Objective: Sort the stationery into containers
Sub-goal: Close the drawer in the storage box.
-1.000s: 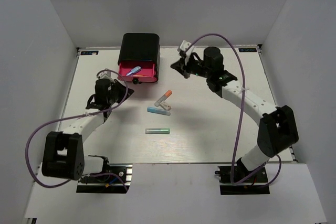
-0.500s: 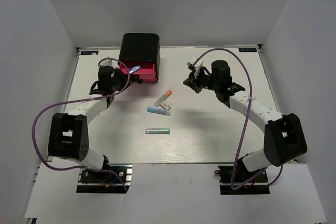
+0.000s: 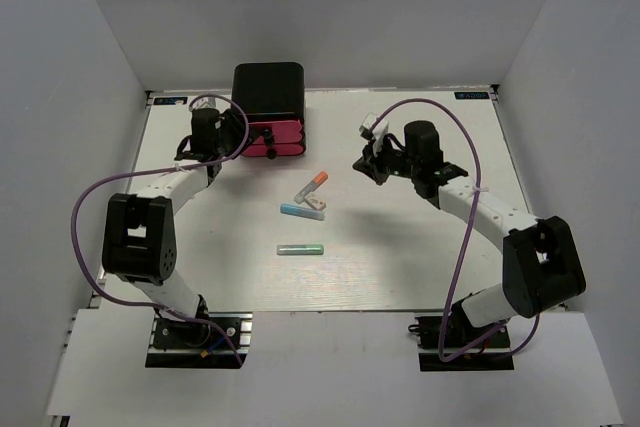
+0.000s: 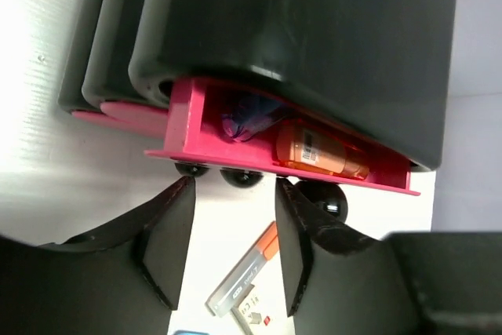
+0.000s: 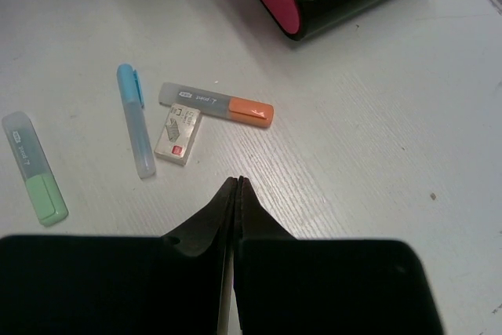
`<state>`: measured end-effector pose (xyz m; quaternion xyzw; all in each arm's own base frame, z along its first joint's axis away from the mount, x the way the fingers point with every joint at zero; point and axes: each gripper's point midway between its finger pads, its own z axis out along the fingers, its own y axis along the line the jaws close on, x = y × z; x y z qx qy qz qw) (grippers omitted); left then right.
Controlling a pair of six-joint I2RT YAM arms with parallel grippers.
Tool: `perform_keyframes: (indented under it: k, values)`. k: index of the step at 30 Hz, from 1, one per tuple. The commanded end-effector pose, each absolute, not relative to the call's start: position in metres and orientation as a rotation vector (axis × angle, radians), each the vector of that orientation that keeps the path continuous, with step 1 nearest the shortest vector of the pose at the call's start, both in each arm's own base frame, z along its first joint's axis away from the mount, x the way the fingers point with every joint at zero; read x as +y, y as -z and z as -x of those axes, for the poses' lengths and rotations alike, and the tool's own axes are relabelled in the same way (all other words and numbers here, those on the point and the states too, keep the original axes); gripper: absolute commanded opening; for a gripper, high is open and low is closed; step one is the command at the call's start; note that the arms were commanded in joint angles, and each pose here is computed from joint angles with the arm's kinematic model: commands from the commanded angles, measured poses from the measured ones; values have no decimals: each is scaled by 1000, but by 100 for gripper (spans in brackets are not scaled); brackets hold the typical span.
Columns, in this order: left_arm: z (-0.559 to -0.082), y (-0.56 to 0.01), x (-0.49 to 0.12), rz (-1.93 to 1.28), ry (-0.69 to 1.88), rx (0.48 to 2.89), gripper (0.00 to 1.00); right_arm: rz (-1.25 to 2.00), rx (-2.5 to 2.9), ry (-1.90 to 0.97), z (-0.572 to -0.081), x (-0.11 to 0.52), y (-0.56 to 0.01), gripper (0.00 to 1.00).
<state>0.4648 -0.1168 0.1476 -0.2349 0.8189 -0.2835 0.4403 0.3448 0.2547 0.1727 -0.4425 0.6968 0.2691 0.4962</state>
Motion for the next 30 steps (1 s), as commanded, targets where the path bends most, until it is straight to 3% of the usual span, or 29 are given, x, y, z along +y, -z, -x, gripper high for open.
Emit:
perform_keyframes:
  k: [1, 14, 15, 30]
  values:
    - [-475, -169, -121, 564, 724, 1993, 59, 1071, 1627, -642, -344, 252, -191, 0]
    - [-479, -174, -121, 588, 742, 1957, 87, 1080, 1637, -643, -341, 249, -184, 0]
    - [-480, -174, -119, 594, 732, 1953, 92, 1081, 1644, -647, -340, 249, -181, 0]
    - [-477, -167, -89, 853, 598, 1924, 98, 1078, 1638, -636, -337, 246, -181, 0]
